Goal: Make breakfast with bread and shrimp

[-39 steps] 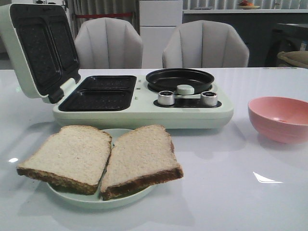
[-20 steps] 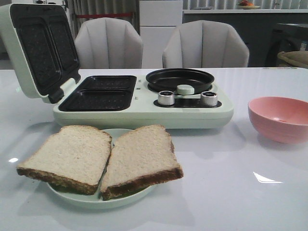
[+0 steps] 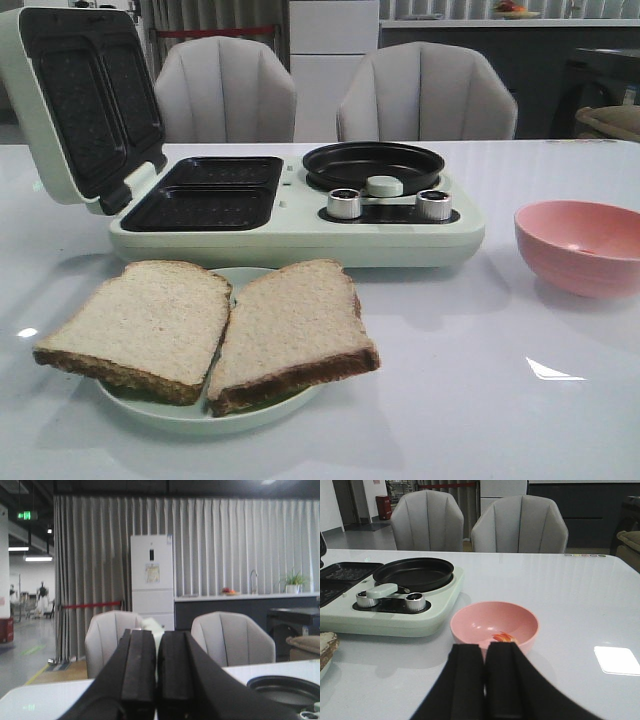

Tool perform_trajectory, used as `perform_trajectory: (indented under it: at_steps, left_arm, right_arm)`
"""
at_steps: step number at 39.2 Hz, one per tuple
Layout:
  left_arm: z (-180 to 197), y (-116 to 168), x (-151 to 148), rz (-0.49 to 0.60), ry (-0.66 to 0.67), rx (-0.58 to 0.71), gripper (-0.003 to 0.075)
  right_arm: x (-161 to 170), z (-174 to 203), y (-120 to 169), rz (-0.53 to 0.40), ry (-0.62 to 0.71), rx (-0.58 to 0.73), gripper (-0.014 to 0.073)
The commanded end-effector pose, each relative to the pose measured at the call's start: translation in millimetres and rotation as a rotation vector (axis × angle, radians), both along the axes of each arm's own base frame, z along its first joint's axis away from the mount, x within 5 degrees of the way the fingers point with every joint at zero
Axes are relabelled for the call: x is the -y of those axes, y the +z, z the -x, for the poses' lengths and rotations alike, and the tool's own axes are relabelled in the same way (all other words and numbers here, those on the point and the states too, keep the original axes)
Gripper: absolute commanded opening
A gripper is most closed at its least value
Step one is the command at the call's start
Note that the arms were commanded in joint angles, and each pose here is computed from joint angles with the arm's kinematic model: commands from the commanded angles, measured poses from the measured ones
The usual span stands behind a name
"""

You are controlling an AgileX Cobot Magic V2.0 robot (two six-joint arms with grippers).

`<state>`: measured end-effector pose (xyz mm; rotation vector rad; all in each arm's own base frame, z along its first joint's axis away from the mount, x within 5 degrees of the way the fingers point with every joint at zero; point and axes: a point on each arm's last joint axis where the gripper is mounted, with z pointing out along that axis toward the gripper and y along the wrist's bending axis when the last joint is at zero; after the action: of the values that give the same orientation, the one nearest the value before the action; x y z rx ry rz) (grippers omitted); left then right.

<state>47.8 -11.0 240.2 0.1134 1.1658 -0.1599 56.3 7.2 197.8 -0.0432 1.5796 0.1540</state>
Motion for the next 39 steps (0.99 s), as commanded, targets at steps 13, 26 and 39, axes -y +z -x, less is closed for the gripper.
perform_trajectory:
  at_steps: [13,26,39]
  left_arm:
    - [-5,79,-4,0.026,0.032,-0.145,0.0113]
    - [-40,76,2,0.177,-0.009,-0.388,0.0113]
    - [-54,69,3,0.125,0.01,-0.456,0.0113]
  right_arm:
    - [1,3,15,-0.006,-0.009,0.13,0.0158]
    - [1,3,15,-0.006,-0.009,0.13,0.0158]
    - [1,3,15,-0.006,-0.009,0.13,0.0158]
